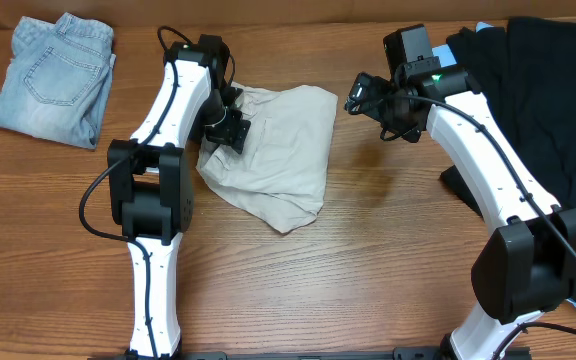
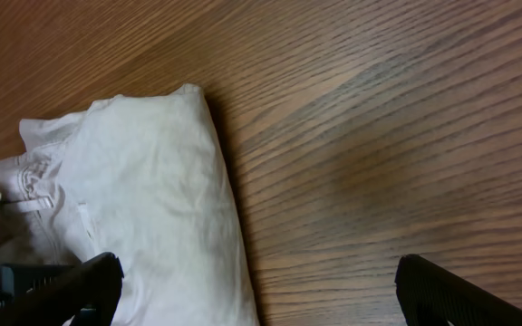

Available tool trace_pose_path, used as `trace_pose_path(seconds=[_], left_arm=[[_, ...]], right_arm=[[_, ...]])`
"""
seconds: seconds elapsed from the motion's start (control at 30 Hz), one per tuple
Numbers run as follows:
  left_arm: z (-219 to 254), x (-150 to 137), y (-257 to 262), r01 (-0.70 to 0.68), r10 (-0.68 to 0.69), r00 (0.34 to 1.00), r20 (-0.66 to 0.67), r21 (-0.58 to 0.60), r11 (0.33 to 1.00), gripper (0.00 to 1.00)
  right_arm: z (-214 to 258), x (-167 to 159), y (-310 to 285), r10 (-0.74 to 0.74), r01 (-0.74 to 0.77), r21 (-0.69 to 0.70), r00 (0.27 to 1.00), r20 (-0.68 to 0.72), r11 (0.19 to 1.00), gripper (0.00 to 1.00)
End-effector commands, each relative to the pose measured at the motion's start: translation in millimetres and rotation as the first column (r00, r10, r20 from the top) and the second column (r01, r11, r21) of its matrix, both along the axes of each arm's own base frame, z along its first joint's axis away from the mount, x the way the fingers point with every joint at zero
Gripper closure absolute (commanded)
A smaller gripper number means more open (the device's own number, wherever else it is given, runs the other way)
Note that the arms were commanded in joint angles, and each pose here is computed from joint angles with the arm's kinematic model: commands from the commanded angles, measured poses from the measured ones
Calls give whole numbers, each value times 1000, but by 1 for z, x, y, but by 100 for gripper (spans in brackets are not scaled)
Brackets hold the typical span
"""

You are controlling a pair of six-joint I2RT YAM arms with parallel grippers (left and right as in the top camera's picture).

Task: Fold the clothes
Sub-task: 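Grasp the folded beige shorts' left edge with the left gripper, then carry the folded shorts with the left gripper to the top-left jeans stack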

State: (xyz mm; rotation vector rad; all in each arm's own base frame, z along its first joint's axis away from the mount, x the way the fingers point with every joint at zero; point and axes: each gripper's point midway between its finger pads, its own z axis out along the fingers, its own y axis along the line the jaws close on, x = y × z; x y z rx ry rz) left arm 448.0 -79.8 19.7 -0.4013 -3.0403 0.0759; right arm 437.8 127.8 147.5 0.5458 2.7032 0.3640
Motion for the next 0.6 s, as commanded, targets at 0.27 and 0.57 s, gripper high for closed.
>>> trace_pose_path(seconds=[0.27,0.57], left_arm=[[-65,-5,11,0,5,996,-85,58,998,74],[-52,-4,0,-21,19,995,-102,-24,999,96]], right_arm=[[7,1,-2,2,-1,-13,1000,26,1000,0],[6,1,-3,-1,2,-19,1000,28,1000,0]])
